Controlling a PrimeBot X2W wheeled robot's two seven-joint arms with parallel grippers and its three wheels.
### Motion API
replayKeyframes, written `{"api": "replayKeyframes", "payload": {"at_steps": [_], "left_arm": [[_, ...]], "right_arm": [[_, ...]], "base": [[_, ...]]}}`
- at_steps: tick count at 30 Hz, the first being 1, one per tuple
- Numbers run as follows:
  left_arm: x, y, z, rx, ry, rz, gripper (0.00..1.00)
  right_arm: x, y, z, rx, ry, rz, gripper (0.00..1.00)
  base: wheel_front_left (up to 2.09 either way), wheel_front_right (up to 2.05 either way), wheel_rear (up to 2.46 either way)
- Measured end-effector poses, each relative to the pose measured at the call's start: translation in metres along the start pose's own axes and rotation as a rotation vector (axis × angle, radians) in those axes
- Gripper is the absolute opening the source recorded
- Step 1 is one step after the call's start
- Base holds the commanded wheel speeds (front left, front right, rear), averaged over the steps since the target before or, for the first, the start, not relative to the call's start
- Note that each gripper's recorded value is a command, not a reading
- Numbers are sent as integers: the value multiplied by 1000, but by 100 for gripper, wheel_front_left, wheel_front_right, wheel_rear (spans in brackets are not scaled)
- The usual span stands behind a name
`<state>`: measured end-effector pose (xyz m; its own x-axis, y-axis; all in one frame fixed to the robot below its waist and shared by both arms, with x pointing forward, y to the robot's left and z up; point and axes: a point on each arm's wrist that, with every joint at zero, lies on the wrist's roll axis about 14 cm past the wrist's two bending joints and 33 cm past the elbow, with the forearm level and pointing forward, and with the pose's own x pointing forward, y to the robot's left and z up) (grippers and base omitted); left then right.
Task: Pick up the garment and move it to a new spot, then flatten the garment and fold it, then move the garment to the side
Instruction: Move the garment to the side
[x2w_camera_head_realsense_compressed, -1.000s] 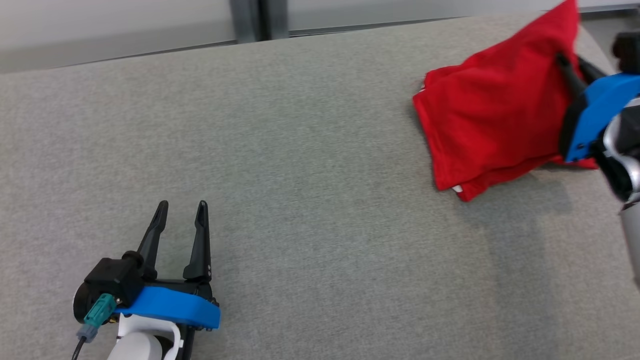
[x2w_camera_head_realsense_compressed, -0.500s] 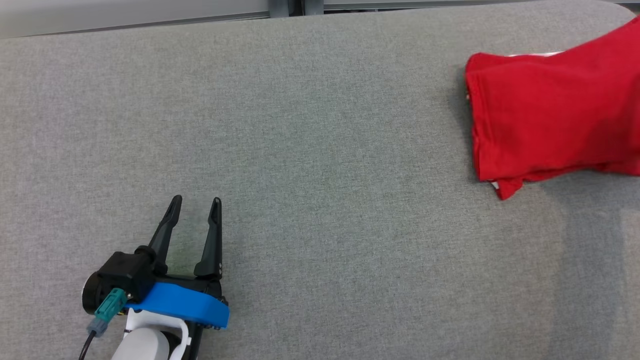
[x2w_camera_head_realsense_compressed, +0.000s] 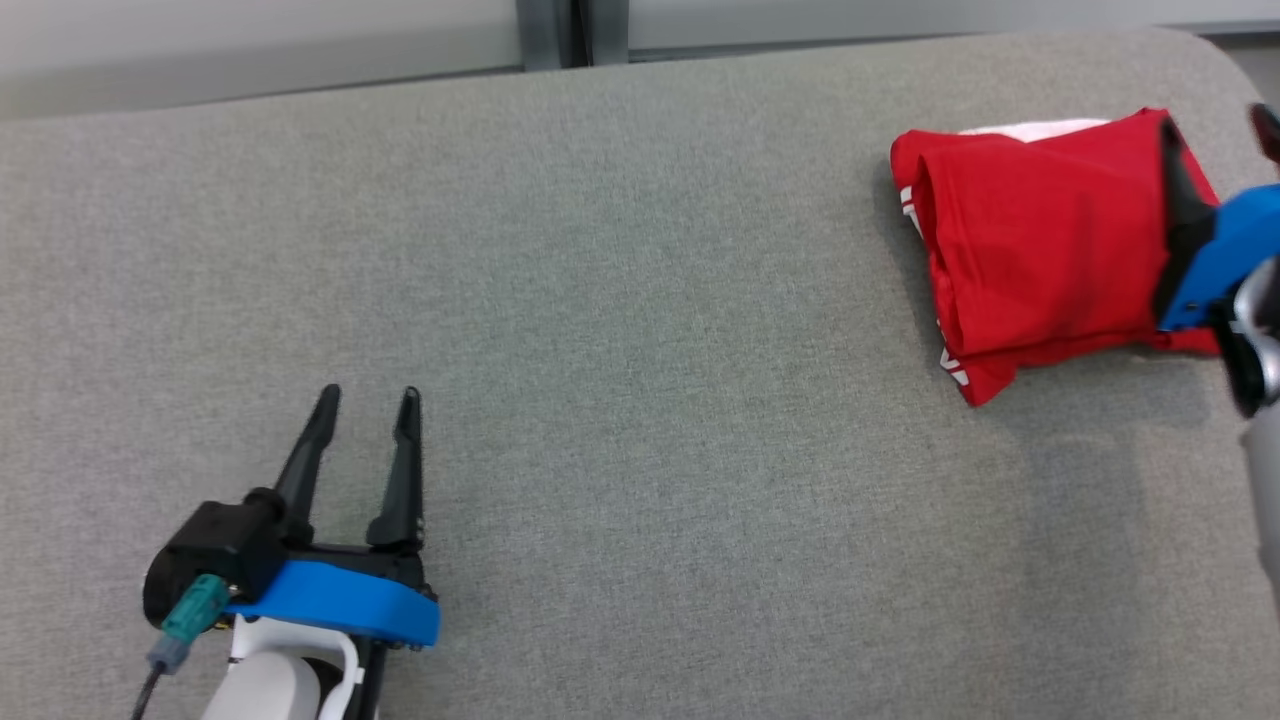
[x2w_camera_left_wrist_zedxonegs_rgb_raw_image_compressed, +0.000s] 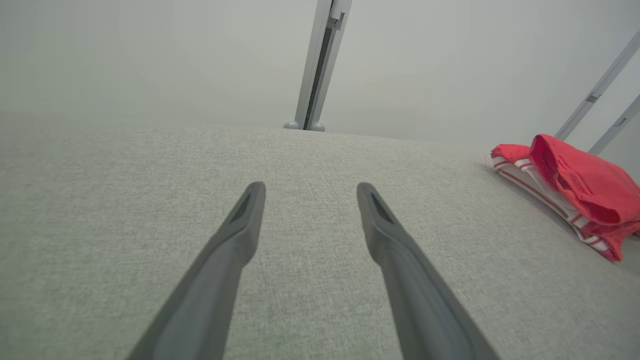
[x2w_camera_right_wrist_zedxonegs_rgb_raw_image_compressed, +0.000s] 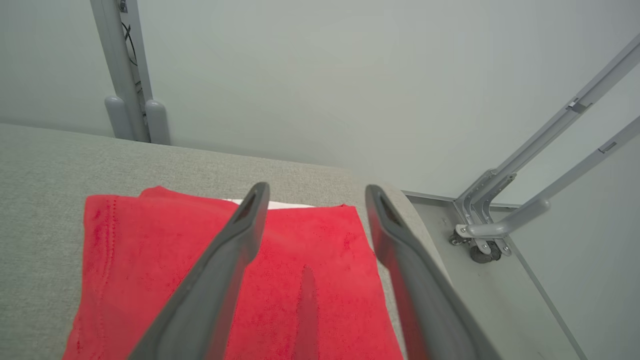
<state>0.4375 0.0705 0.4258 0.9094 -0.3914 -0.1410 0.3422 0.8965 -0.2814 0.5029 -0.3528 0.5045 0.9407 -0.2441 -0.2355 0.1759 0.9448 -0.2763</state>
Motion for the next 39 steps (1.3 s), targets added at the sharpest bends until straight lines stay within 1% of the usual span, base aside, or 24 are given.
{"api": "replayKeyframes", "payload": {"at_steps": [2,6,8,11,18,21,24,27,33,39], "left_arm": [[-3,7,9,1,-28,28,100],[-14,23,31,12,-94,102,100],[-22,34,41,15,-124,152,100],[-38,49,49,6,-154,218,100],[-71,57,47,7,-163,286,100],[-82,57,42,2,-154,301,100],[-90,56,34,-30,-142,310,100],[-98,57,24,-40,-118,326,100],[-108,55,16,-43,-102,337,100],[-110,53,13,-46,-96,337,100]], "right_arm": [[-2,15,16,2,-56,36,100],[-11,47,48,58,-171,107,100],[-19,63,53,93,-205,140,100],[-32,88,50,156,-230,187,100],[-71,137,26,269,-242,261,100],[-88,149,7,300,-218,277,100],[-103,156,-6,290,-209,294,100],[-118,167,-14,336,-200,329,100],[-135,172,-16,399,-213,345,100],[-139,175,-15,402,-220,359,100]], "base": [[0,0,0],[0,0,0],[0,0,0],[0,0,0],[0,0,0],[0,0,0],[0,0,0],[0,0,0],[0,0,0],[0,0,0]]}}
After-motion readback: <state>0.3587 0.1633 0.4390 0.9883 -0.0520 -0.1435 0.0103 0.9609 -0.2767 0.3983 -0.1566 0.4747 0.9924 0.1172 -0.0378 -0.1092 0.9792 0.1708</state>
